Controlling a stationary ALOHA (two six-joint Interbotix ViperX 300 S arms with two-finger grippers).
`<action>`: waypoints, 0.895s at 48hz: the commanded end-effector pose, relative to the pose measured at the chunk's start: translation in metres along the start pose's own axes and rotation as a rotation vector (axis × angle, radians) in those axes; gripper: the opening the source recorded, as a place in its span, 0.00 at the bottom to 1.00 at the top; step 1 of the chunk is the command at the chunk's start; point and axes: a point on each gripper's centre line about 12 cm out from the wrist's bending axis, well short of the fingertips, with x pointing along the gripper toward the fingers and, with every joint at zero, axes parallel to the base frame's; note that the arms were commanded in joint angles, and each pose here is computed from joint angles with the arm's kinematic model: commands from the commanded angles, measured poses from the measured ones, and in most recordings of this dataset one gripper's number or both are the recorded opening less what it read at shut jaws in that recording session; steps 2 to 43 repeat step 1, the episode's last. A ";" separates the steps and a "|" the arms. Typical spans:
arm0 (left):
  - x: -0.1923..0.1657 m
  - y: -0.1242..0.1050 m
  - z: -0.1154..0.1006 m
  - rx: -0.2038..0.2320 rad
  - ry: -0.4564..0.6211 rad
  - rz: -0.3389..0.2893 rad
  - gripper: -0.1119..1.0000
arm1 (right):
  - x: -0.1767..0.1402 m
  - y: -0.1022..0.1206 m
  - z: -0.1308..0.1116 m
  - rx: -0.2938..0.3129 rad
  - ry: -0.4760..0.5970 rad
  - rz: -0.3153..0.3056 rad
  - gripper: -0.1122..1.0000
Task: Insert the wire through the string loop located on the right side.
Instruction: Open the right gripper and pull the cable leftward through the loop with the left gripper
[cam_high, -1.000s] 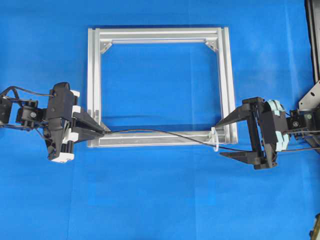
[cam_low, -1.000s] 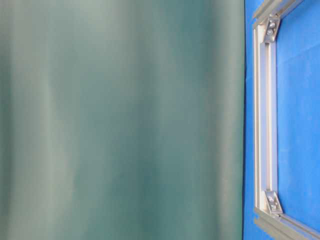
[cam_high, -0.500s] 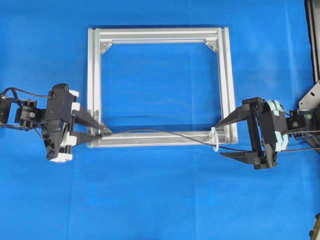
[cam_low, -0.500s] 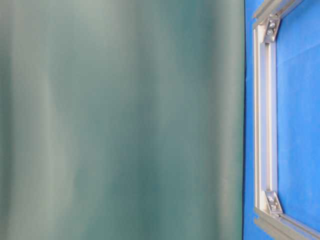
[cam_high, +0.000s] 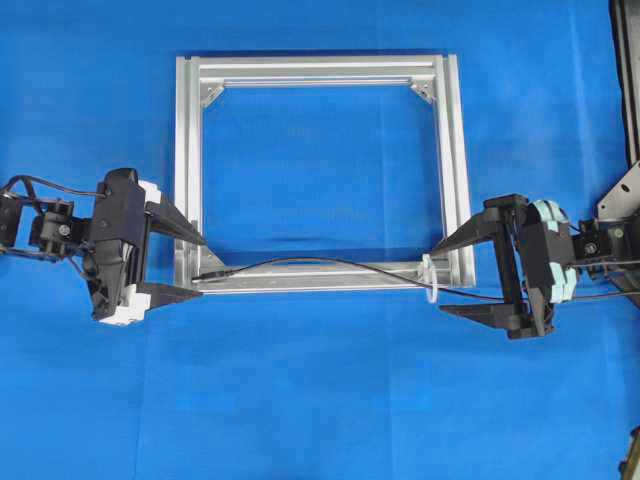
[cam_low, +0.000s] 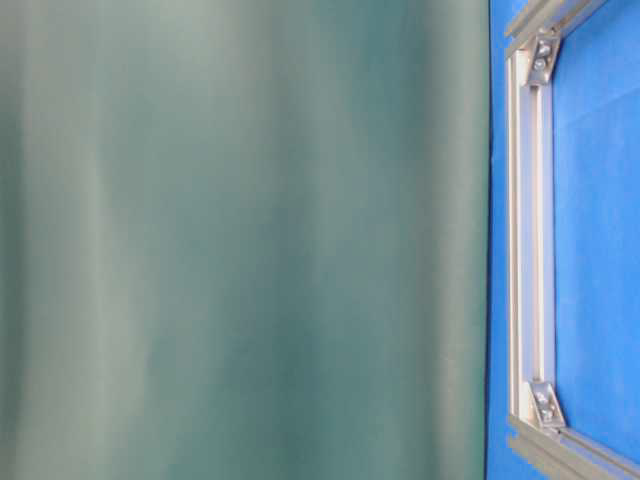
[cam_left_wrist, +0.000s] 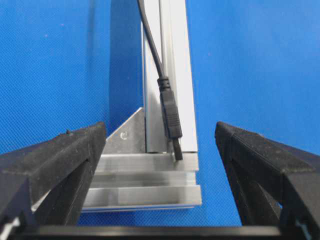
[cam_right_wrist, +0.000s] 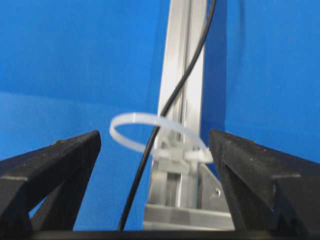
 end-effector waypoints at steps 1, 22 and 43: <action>-0.003 -0.002 0.017 -0.002 -0.055 -0.008 0.91 | -0.002 0.002 0.017 0.010 -0.050 0.008 0.95; -0.003 -0.002 0.017 -0.002 -0.055 -0.008 0.91 | -0.002 0.002 0.017 0.010 -0.050 0.008 0.95; -0.003 -0.002 0.017 -0.002 -0.055 -0.008 0.91 | -0.002 0.002 0.017 0.010 -0.050 0.008 0.95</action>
